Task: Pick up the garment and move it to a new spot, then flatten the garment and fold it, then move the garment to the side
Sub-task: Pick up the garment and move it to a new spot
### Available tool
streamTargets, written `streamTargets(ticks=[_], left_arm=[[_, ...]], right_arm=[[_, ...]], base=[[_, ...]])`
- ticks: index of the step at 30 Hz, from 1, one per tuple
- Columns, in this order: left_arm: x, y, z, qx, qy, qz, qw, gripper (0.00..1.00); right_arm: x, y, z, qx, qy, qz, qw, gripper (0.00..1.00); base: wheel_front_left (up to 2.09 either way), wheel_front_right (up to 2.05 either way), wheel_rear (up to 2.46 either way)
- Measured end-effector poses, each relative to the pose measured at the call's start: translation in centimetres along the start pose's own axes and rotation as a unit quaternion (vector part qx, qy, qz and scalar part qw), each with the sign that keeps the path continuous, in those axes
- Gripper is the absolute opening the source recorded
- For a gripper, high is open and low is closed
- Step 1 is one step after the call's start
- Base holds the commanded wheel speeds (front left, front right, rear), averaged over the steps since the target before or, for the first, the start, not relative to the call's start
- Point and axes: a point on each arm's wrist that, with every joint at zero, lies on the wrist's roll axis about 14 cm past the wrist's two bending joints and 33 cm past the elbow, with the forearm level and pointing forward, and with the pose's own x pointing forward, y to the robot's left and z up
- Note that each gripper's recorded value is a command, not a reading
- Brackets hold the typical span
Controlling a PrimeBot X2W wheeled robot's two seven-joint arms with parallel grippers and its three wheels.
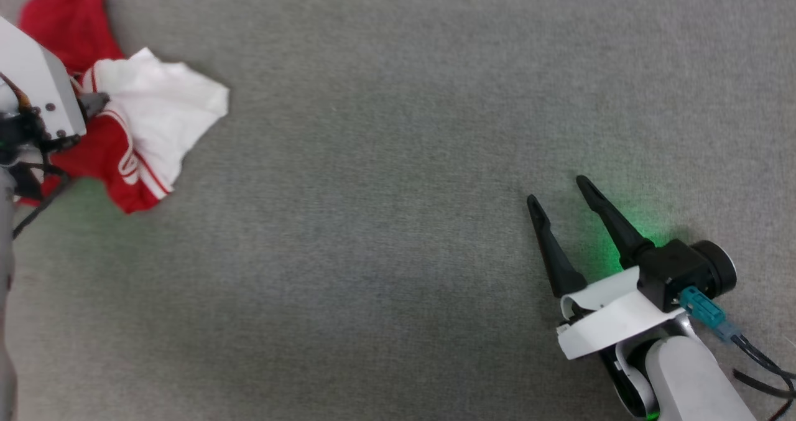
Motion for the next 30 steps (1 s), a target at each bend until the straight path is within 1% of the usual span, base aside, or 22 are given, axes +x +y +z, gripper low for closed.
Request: streamTargets(ticks=[5, 11, 12, 13, 14, 17, 23, 27, 30], left_arm=[[2.2, -0.7, -2.4, -0.017, 0.072, -0.007, 0.997, 1.0], [3.9, -0.9, -3.1, -0.033, 0.093, -0.007, 0.995, 1.0], [4.0, -1.0, -3.2, -0.032, 0.096, -0.007, 0.995, 0.96], [4.1, -1.1, -3.1, -0.03, 0.097, -0.006, 0.995, 0.41], [4.3, -1.1, -3.0, -0.032, 0.093, -0.007, 0.995, 0.0], [4.2, -1.0, -2.9, -0.038, 0.087, -0.007, 0.995, 0.0], [3.2, -1.5, -1.9, -0.038, 0.042, -0.015, 0.998, 0.0], [1.6, -3.7, -0.3, -0.018, 0.002, -0.042, 0.999, 0.0], [-0.4, -5.6, 1.9, -0.002, -0.045, -0.069, 0.997, 0.0]], right_arm=[[0.3, -0.2, -0.9, 0.0, 0.009, 0.002, 1.0, 1.0], [0.5, -0.5, 0.3, -0.007, -0.012, 0.0, 1.0, 1.0], [0.5, -0.6, 0.5, -0.008, -0.016, -0.001, 1.0, 1.0], [0.5, -0.6, 0.7, -0.01, -0.018, -0.002, 1.0, 1.0], [0.4, -0.6, 0.9, -0.011, -0.019, -0.002, 1.0, 1.0], [0.4, -0.5, 1.5, -0.015, -0.025, -0.001, 1.0, 1.0], [-0.3, 0.0, 1.9, -0.014, -0.024, -0.002, 1.0, 1.0], [-1.0, 0.6, 2.2, -0.008, -0.026, -0.002, 1.0, 1.0], [-1.6, 1.0, 2.9, -0.006, -0.032, -0.003, 0.999, 1.0]], base=[[0.0, 0.0, 0.0], [0.0, 0.0, 0.0], [0.0, 0.0, 0.0], [0.0, 0.0, 0.0], [0.0, 0.0, 0.0], [0.0, 0.0, 0.0], [0.0, 0.0, 0.0], [0.0, 0.0, 0.0], [0.0, 0.0, 0.0]])
